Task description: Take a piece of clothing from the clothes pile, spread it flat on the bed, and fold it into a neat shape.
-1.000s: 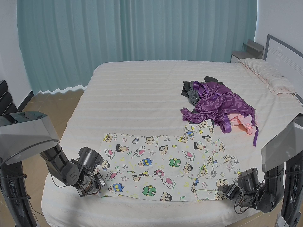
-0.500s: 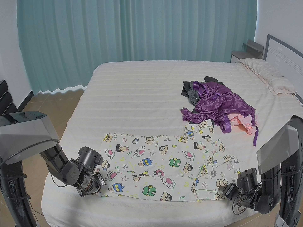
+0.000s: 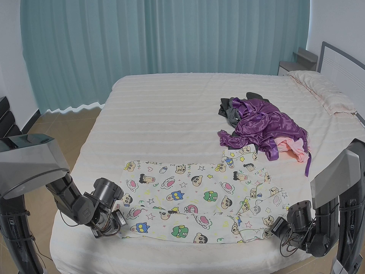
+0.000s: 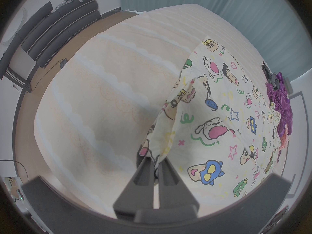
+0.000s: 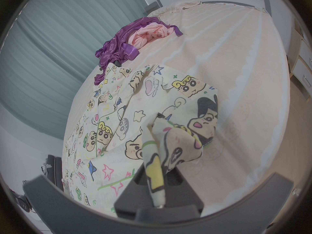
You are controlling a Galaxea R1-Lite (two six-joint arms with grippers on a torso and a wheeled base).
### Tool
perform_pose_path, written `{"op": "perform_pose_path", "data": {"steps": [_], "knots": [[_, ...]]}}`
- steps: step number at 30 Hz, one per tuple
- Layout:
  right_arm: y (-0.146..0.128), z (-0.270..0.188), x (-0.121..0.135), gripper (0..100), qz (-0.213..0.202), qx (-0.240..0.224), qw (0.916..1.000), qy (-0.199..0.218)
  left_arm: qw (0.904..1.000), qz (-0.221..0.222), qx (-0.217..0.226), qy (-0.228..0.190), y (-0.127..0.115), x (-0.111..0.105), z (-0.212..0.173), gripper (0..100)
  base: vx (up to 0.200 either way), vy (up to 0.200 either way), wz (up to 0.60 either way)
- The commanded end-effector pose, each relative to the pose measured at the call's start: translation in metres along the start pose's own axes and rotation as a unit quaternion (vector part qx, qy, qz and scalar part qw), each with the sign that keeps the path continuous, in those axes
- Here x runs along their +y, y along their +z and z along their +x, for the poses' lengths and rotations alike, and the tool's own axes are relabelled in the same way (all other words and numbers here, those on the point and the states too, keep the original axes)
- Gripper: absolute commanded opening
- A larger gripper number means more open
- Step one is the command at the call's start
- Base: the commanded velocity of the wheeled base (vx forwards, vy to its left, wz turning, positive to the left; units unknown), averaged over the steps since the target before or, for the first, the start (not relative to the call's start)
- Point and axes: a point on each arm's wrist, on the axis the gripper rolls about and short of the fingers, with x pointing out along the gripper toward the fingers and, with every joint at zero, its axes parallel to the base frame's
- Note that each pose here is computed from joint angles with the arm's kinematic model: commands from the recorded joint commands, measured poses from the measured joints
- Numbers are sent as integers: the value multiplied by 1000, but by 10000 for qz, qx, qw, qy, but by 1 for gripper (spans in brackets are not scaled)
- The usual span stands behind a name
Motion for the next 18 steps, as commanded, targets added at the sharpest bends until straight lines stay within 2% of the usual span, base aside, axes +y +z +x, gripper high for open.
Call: {"op": "perform_pose_path", "data": {"steps": [1,8,18], "knots": [[5,-12,2,0,-115,-29,9999,34,10000,32,-40,-62,-3,3,-11,0,0,0,0],[10,-14,-3,0,-439,-22,9990,-121,9999,112,38,1,-12,10,-17,0,0,0,0],[9,-19,-3,0,-695,74,9974,-191,9992,310,222,153,-30,22,-22,0,0,0,0]]}}
